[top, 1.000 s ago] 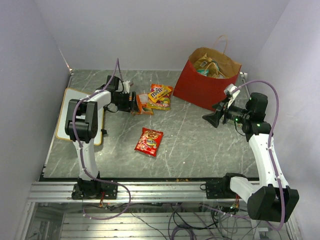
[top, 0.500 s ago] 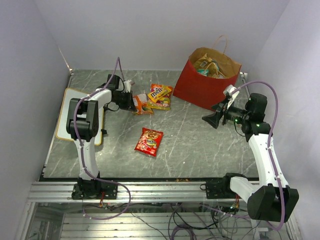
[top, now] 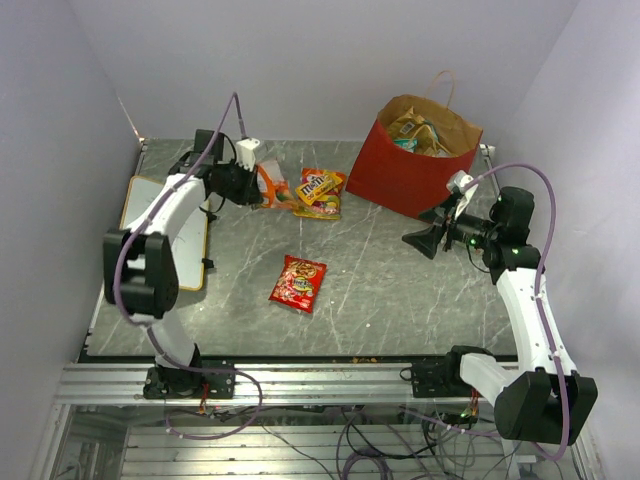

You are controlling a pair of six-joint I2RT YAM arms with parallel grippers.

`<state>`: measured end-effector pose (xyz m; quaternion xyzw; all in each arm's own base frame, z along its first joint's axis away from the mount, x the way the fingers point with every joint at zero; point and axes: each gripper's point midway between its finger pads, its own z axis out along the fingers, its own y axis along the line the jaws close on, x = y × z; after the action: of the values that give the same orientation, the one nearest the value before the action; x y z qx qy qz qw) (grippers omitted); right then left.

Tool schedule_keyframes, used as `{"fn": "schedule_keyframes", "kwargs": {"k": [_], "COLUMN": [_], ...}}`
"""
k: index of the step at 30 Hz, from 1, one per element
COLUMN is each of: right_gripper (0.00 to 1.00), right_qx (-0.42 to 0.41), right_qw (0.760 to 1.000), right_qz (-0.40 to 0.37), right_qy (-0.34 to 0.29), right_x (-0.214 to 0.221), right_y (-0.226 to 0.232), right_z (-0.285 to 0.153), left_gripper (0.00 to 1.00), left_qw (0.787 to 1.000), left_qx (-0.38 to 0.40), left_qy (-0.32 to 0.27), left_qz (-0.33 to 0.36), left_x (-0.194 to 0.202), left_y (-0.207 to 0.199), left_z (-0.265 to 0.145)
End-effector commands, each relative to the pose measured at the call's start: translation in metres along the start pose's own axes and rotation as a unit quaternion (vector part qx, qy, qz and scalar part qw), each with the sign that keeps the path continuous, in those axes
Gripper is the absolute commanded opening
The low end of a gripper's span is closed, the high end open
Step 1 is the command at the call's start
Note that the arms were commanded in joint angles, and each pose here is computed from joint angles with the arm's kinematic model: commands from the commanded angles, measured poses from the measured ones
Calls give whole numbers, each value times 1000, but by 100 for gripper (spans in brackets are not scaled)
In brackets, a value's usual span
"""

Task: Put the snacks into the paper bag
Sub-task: Pick up the snack from the center of the board, then place the snack in the paper bag.

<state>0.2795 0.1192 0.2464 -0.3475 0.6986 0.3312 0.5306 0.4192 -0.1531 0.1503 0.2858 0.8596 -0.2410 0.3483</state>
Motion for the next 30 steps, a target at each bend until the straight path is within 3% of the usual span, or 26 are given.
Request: {"fn": "schedule_keyframes", "kwargs": {"k": [1,6,11,19,30], "right_gripper": [78,77,77,78,83], "right_qx": [-38,-73,-113,-140,-233], "right_qw": [999,997,993,987,967], "right_qz": [-10,-19,-24,37,70], "right_qy": [-24,-23,-21,-67,-77], "right_x": [-12,-15,-25,-67,-85], "right_y": [12,21,33,41,91], "right_z": [1,13,36,68,89], "left_gripper": [7,7,7,7,7], "left_qw": [989,969,931,889,893], "left_qx": [-5,3,27,81,102], "left_qy": [-54,-71,-84,-114,-134], "left_qz": [134,236,353,435,418], "left_x": [-29,-44,-44,-39,-40], "left_y": [-25,-75,-138,-201,-217], "left_z": [-37,-70,-88,-109,-115]}}
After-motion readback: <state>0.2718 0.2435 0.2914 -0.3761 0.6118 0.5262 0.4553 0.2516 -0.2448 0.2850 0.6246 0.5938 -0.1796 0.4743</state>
